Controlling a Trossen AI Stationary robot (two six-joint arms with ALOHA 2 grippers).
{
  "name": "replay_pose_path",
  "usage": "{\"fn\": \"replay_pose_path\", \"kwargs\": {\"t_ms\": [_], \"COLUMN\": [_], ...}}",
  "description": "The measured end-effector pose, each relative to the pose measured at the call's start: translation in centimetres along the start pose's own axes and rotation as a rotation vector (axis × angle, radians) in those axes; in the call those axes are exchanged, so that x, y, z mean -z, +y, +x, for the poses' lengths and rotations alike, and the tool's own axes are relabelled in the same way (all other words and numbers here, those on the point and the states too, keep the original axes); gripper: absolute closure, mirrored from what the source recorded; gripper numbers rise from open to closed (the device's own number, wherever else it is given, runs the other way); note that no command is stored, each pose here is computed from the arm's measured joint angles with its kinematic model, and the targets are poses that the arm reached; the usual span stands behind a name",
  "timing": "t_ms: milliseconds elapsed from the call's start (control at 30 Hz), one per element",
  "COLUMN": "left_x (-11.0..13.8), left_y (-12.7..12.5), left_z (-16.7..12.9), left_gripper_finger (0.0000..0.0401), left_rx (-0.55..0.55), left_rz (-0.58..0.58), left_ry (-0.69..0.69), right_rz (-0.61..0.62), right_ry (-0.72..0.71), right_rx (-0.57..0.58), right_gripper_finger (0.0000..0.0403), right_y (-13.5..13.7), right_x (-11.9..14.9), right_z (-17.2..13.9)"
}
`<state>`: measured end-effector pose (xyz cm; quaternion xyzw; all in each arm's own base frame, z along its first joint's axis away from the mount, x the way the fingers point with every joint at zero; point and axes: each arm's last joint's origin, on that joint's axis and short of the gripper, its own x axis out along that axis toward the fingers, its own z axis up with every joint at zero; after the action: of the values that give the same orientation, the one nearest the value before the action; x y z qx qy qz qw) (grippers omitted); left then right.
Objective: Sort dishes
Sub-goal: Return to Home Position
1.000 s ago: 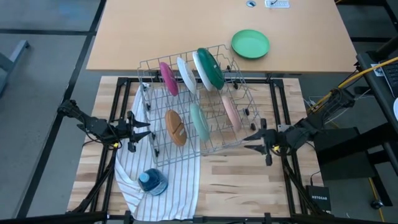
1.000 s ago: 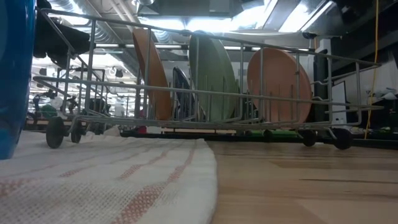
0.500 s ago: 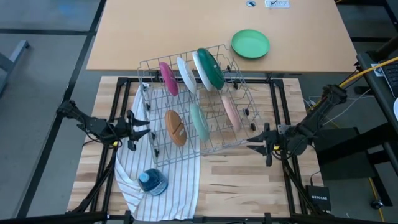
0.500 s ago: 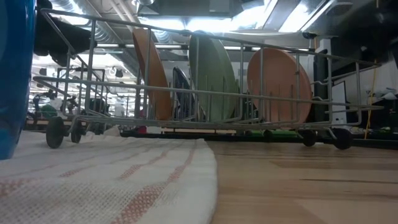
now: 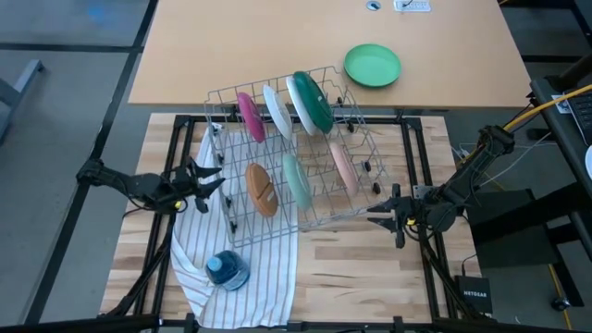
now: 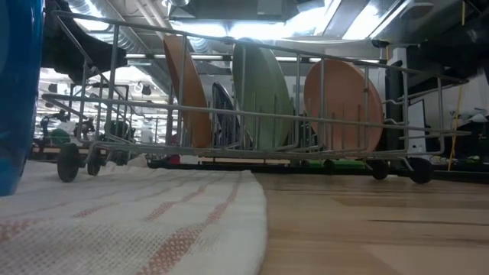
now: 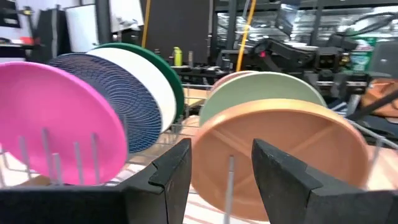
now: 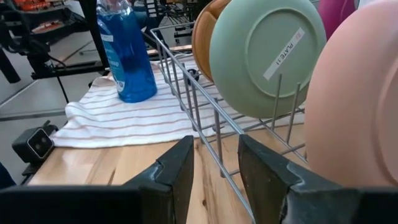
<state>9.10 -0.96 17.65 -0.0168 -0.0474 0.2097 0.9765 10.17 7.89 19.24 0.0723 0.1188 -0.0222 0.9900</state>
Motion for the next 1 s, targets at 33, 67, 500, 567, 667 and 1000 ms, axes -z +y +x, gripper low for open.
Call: {"fn": "replay_pose_path", "kwargs": {"t_ms": [33,67,500,567,667,1000], "left_x": [0.01,0.01,0.42,0.42,0.42,0.43], "left_y": [0.09,0.17,0.81,0.81,0.81,0.81], "left_z": [0.05,0.1,0.42,0.42,0.42,0.42], "left_gripper_finger": [0.0244,0.0244,0.0244,0.0244,0.0244,0.0244], "left_rx": [-0.011,-0.022,-0.1,-0.1,-0.1,-0.1], "left_rz": [0.001,0.003,0.04,0.04,0.04,0.041], "left_ry": [0.0,0.0,0.032,0.032,0.033,0.033], "right_rz": [-0.005,-0.01,-0.03,-0.03,-0.031,-0.061], "right_ry": [0.002,0.005,0.026,0.026,0.027,0.033], "right_rx": [0.001,0.002,0.012,0.013,0.014,0.014], "right_gripper_finger": [0.0274,0.0274,0.0274,0.0274,0.0274,0.0274], "right_y": [-0.01,-0.03,-0.15,-0.15,-0.16,-0.2], "right_x": [0.03,0.08,0.36,0.36,0.38,0.49], "right_z": [0.0,0.0,0.01,0.01,0.01,0.02]}}
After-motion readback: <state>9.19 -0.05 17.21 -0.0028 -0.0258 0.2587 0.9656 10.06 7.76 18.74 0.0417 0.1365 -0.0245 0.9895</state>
